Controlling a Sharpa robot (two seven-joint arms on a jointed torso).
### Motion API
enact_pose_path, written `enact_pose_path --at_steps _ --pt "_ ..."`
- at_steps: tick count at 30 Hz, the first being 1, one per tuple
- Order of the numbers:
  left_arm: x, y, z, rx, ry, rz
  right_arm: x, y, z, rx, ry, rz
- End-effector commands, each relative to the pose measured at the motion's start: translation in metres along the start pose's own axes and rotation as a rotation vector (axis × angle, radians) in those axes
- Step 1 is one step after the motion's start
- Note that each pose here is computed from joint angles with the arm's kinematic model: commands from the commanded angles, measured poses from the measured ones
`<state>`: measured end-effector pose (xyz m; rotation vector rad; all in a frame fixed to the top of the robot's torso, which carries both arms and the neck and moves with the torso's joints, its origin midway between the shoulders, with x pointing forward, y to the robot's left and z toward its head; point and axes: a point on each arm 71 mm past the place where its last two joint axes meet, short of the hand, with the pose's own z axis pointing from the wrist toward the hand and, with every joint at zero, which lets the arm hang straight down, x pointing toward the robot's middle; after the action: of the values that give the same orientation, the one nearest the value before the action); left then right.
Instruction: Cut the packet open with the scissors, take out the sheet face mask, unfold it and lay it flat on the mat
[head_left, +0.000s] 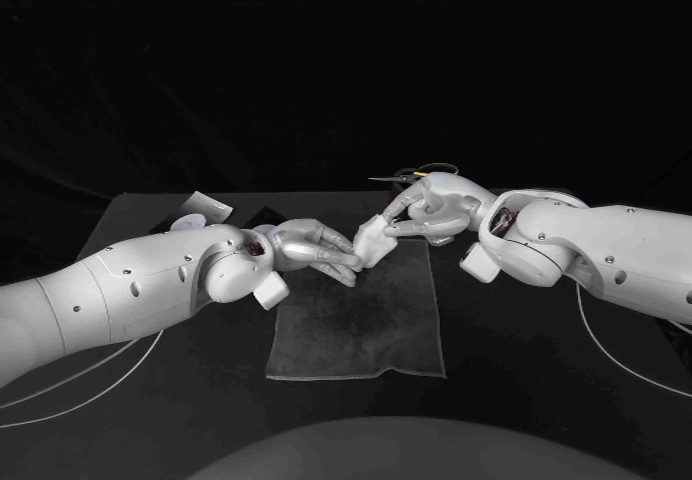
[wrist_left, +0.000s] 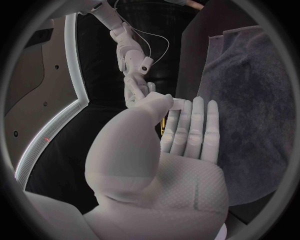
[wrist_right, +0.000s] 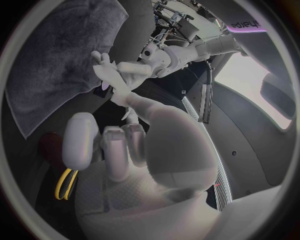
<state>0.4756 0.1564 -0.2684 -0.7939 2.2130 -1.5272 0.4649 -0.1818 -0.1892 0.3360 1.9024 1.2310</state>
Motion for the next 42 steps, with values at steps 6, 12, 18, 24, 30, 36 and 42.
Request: enact_pose_path --at_steps 6,12,18,24,30,36,42 --pt "0.0032 -0.0018 0.0017 0.008 0.007 0.008 -0.001 0.001 0.000 -0.009 0.001 0.003" --pt "0.0039 -0.0017 0.0017 0.006 0.015 0.021 -0.001 0.000 0.000 -0.009 -0.005 0.002" --pt "0.0035 -0.0014 0.0014 0.004 0.013 0.036 -0.003 0.000 0.000 -0.008 -0.011 0.001" --pt "0.0035 -0.0022 0.0012 0.014 0.011 0.042 -0.004 -0.002 0.000 0.001 -0.014 0.000" --pt "0.0040 -0.0033 0.0010 0.030 0.012 0.044 -0.008 -0.007 0.000 0.031 -0.022 -0.022" --pt "0.0047 -0.0053 0.0009 0.054 0.004 0.042 -0.008 -0.010 0.003 0.069 -0.023 -0.080" --pt "0.0048 -0.0065 0.0001 0.070 -0.001 0.027 -0.011 -0.013 0.004 0.105 -0.082 -0.168"
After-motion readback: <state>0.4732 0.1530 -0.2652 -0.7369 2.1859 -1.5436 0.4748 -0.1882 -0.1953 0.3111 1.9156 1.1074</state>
